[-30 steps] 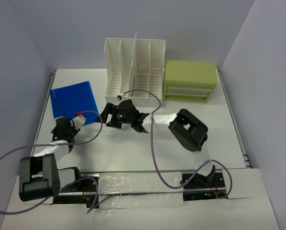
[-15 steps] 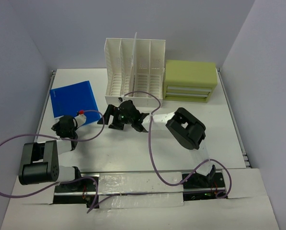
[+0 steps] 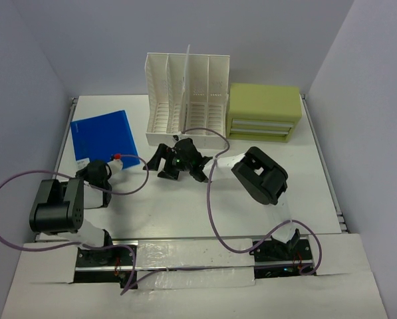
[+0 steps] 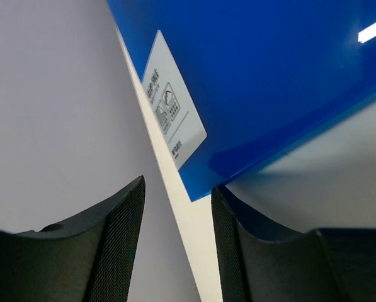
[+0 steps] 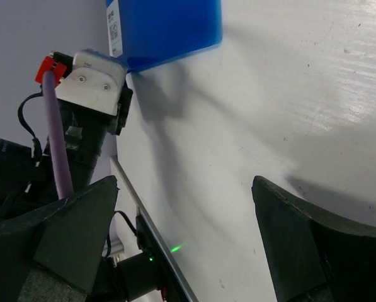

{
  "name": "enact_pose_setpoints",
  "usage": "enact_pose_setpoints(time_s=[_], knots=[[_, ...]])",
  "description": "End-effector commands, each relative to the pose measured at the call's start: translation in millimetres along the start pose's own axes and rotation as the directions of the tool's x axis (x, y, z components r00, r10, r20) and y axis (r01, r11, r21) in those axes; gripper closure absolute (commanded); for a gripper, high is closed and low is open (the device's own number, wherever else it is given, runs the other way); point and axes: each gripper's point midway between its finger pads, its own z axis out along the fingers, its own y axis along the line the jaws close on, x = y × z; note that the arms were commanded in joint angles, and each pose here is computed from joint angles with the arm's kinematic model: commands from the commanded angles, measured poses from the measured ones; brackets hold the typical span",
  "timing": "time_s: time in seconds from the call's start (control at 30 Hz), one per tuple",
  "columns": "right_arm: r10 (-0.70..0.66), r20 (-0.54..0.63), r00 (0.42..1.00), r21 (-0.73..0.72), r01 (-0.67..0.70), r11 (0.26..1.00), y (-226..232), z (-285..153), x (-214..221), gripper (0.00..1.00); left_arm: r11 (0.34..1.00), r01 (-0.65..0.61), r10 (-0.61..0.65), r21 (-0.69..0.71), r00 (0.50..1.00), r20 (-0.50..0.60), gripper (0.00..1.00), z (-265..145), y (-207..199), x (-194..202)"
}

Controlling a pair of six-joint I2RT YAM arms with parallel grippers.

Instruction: Organize the desk

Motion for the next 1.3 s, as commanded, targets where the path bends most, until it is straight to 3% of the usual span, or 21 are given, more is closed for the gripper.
enact_pose_setpoints(time_s=[0.0,0.2,0.6,0.67,0.87,1.27], knots=[[-0.018,0.014,1.0,-0.076,0.019,0.997,17.2,-1.9,-5.2,0.06,0.978,0.011,-0.001,-0.209,0.999,0.047,0.48,-0.5,36.8,-11.9],[-0.023,0.015,1.0,-0.085,0.024,0.996,17.5,-4.6,-7.3,0.06,0.961,-0.064,0.077,-0.27,0.996,0.037,0.51,0.8,33.2,-10.7],[-0.014,0.024,1.0,-0.102,0.017,0.995,14.4,-9.8,-14.3,0.06,0.96,-0.066,0.084,-0.272,0.995,0.058,0.58,21.2,27.8,-25.5],[-0.016,0.025,1.0,-0.102,0.019,0.995,13.6,-11.2,-15.2,0.06,0.968,-0.052,0.072,-0.245,0.995,0.073,0.65,25.9,25.4,-30.6],[-0.027,0.037,0.999,-0.091,0.03,0.995,9.5,-15.3,-17.0,0.06,0.977,0.008,0.014,-0.214,0.995,0.102,1.0,30.6,27.7,-39.8],[-0.028,0.05,0.998,-0.085,0.032,0.996,10.6,-20.4,-17.8,0.06,0.993,0.071,-0.052,-0.094,0.98,0.19,1.0,-7.2,11.4,-27.5]])
